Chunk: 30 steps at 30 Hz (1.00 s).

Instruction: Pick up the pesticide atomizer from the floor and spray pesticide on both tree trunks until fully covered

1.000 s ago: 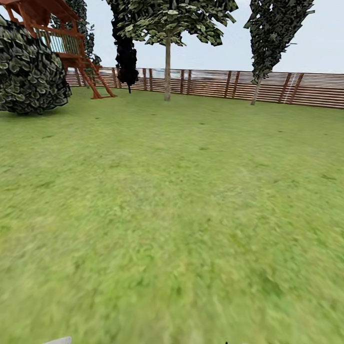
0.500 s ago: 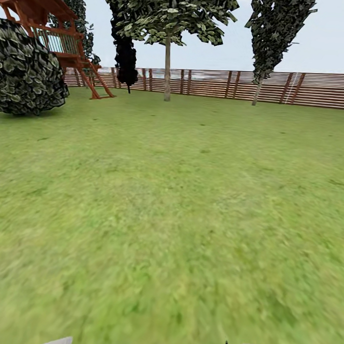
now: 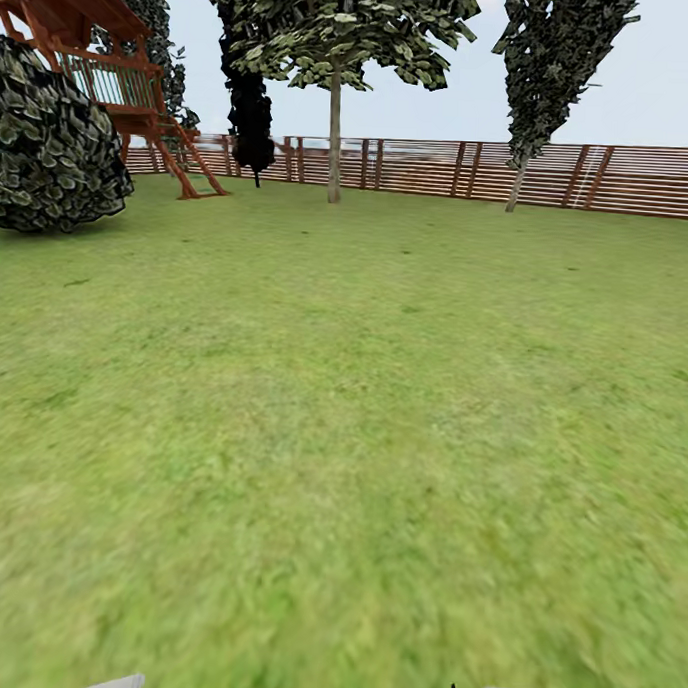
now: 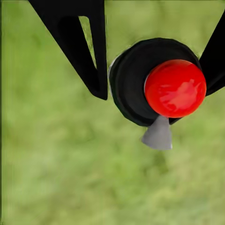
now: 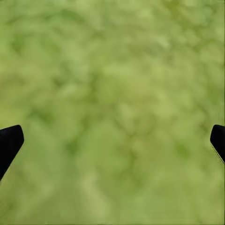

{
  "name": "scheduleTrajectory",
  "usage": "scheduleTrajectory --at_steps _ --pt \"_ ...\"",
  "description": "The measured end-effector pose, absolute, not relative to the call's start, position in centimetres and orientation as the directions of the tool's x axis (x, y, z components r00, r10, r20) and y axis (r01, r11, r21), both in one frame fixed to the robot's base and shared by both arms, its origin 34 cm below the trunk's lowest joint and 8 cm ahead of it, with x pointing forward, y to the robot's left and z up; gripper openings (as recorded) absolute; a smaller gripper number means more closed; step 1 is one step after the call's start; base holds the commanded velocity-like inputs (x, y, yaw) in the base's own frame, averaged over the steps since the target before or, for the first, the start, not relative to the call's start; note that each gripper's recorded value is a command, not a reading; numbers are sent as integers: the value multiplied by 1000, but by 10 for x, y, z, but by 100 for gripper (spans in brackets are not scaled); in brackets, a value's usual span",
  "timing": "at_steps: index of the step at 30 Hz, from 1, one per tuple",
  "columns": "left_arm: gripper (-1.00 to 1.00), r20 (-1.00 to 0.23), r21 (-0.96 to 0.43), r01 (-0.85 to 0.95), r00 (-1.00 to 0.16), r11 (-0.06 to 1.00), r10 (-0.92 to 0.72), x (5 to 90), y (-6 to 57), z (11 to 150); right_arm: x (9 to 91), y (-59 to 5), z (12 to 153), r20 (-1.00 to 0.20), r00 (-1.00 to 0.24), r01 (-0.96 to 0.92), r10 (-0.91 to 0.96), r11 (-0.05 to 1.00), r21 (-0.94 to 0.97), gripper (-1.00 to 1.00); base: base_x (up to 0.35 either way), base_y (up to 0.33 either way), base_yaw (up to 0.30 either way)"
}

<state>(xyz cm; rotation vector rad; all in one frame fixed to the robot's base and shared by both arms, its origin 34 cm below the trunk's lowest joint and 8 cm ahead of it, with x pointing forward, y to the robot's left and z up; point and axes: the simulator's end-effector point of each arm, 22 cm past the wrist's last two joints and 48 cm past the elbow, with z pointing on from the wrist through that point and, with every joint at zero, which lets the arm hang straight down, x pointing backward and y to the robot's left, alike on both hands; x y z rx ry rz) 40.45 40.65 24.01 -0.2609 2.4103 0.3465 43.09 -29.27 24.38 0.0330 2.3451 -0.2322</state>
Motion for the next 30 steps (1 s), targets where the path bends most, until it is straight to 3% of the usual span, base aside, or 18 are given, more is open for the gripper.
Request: scheduleTrajectory --at_steps 30 --pt "-100 -655 176 -274 -750 946 -95 405 404 240 431 -293 244 -705 -707 93 -46 983 -158 100 340 0 0"
